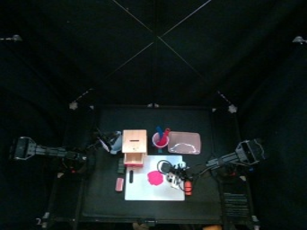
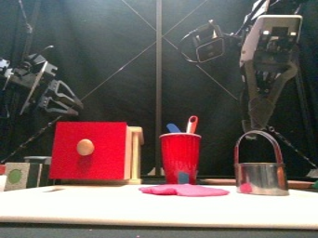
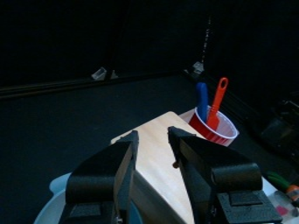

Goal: Get the cutter from the drawer then cut the dough then place the extra dough in the bowl
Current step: Shut the drawer

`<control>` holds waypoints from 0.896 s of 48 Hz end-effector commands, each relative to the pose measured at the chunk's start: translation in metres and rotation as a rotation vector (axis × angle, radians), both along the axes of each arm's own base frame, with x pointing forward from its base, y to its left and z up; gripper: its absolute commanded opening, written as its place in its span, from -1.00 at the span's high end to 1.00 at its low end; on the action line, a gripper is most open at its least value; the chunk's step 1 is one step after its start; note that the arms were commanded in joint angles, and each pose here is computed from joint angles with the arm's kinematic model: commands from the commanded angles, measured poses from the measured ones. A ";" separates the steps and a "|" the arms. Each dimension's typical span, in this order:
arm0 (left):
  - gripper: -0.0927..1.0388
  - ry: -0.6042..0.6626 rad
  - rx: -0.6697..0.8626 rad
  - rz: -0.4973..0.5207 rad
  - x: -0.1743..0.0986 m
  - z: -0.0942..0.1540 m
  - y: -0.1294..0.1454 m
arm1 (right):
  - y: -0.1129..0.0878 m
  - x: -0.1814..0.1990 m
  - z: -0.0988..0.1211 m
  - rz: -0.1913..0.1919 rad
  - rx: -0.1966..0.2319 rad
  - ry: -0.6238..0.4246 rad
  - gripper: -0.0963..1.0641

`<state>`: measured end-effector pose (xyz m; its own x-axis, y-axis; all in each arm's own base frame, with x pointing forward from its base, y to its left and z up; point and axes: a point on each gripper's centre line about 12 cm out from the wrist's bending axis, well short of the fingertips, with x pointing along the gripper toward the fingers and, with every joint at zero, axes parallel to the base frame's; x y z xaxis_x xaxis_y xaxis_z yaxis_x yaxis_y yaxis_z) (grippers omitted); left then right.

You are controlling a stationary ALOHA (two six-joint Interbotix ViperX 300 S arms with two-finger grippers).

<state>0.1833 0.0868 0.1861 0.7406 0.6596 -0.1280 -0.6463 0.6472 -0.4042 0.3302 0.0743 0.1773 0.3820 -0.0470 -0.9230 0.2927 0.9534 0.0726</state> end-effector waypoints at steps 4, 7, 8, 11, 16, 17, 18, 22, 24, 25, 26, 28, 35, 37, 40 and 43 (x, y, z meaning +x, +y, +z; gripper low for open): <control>-0.48 -0.022 0.007 0.010 0.005 0.008 0.003 | 0.003 0.005 0.028 0.008 0.021 -0.086 -0.82; -0.48 -0.025 0.010 0.018 0.005 0.010 0.005 | 0.001 0.010 0.035 0.008 0.013 -0.111 -0.82; -0.48 -0.027 0.011 0.019 0.006 0.011 0.005 | 0.001 0.012 0.037 0.012 0.009 -0.120 -0.82; -0.48 -0.026 0.011 0.024 0.007 0.013 0.008 | 0.000 0.017 0.044 0.027 -0.015 -0.149 -0.82; -0.48 -0.007 0.005 0.002 0.013 0.018 0.012 | -0.005 0.028 0.056 0.060 -0.070 -0.219 -0.81; -0.48 0.002 0.006 -0.008 0.015 0.019 0.013 | -0.007 0.030 0.058 0.065 -0.081 -0.233 -0.81; -0.48 0.014 0.006 -0.023 0.018 0.021 0.014 | -0.010 0.034 0.062 0.071 -0.095 -0.256 -0.79; -0.48 0.076 0.006 -0.093 0.031 0.031 0.021 | -0.016 0.044 0.069 0.074 -0.106 -0.313 -0.72; -0.48 0.109 0.001 -0.125 0.036 0.036 0.024 | -0.017 0.049 0.072 0.078 -0.106 -0.340 -0.66; -0.48 0.124 0.000 -0.138 0.038 0.039 0.026 | -0.018 0.052 0.071 0.077 -0.100 -0.351 -0.62; -0.48 0.139 -0.001 -0.148 0.039 0.041 0.028 | -0.017 0.054 0.072 0.080 -0.094 -0.364 -0.58; -0.48 0.167 -0.001 -0.171 0.043 0.047 0.032 | -0.017 0.059 0.071 0.089 -0.089 -0.383 -0.48; -0.47 0.263 0.047 -0.201 0.045 0.064 0.049 | -0.012 0.080 0.060 0.112 -0.052 -0.438 0.01; -0.47 0.291 0.059 -0.201 0.043 0.067 0.054 | -0.010 0.086 0.057 0.121 -0.043 -0.455 0.11; -0.47 0.344 0.067 -0.206 0.041 0.070 0.061 | -0.006 0.096 0.054 0.131 -0.030 -0.473 0.23; -0.47 0.395 0.076 -0.211 0.039 0.073 0.067 | -0.004 0.105 0.052 0.134 -0.022 -0.484 0.27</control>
